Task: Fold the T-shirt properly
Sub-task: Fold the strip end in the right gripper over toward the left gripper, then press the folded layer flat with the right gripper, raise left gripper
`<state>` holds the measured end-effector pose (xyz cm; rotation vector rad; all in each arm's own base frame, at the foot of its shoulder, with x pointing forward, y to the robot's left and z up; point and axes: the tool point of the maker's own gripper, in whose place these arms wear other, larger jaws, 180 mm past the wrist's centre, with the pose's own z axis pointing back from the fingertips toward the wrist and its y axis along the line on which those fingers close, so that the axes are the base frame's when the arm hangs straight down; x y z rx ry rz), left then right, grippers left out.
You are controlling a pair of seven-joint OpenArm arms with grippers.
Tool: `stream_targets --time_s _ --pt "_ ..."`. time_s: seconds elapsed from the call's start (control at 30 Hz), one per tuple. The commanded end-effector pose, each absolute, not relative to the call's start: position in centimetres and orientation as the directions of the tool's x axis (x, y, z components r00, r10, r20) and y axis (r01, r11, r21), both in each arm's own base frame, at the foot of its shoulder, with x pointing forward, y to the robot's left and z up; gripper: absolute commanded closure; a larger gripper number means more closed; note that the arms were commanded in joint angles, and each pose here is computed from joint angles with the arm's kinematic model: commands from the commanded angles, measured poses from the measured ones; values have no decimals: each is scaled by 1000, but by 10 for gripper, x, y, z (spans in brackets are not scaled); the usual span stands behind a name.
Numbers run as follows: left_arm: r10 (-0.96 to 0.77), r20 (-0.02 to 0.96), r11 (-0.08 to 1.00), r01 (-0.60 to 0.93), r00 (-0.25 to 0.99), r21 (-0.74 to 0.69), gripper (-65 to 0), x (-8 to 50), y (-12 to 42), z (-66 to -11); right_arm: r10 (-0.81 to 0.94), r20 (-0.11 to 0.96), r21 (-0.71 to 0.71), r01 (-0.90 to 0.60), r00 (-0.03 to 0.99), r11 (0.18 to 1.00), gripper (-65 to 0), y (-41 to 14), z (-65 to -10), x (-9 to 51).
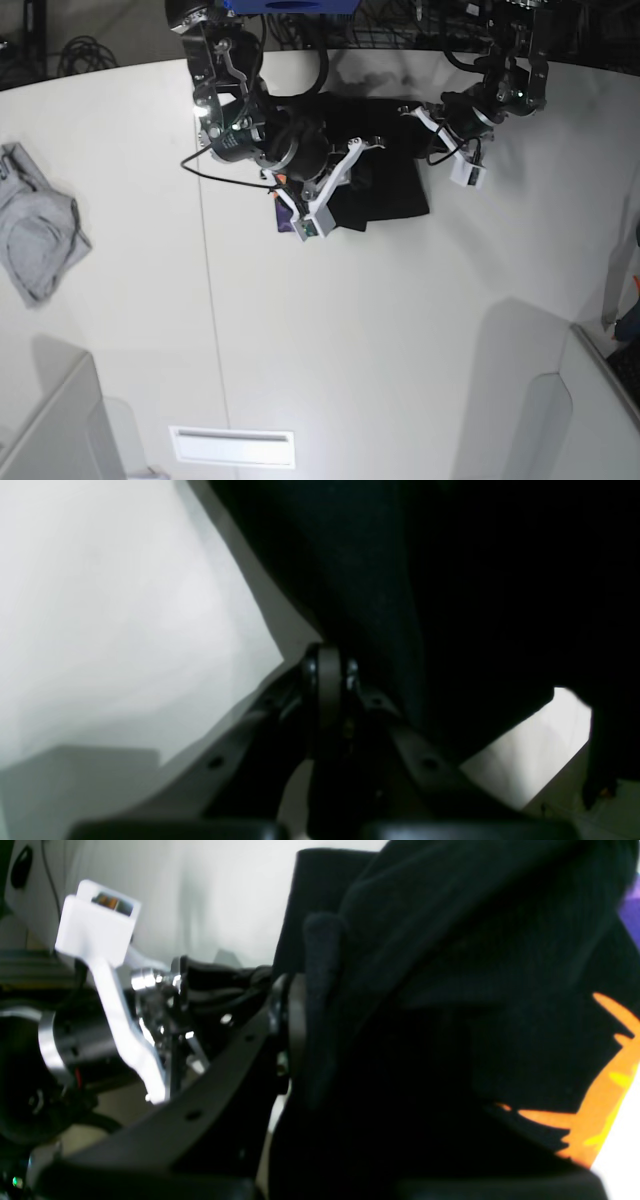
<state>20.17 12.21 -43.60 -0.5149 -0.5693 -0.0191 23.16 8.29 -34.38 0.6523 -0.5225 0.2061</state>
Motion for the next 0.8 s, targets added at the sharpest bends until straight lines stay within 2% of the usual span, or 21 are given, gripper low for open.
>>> stream_targets --time_s 0.0,0.37,0.67,0.77 --pt "96 508 883 161 856 -440 0 198 125 -438 -6 561 545 -364 828 755 0 91 -329 239" --pt "103 511 888 153 854 -434 0 199 131 -437 11 537 569 -372 844 734 0 106 -342 241" --pt "49 564 888 223 824 -403 0 196 129 -413 -9 547 569 -364 837 738 0 107 -344 246" --pt "55 563 906 196 824 -376 0 190 148 -410 4 531 567 -358 848 742 0 108 -353 246"
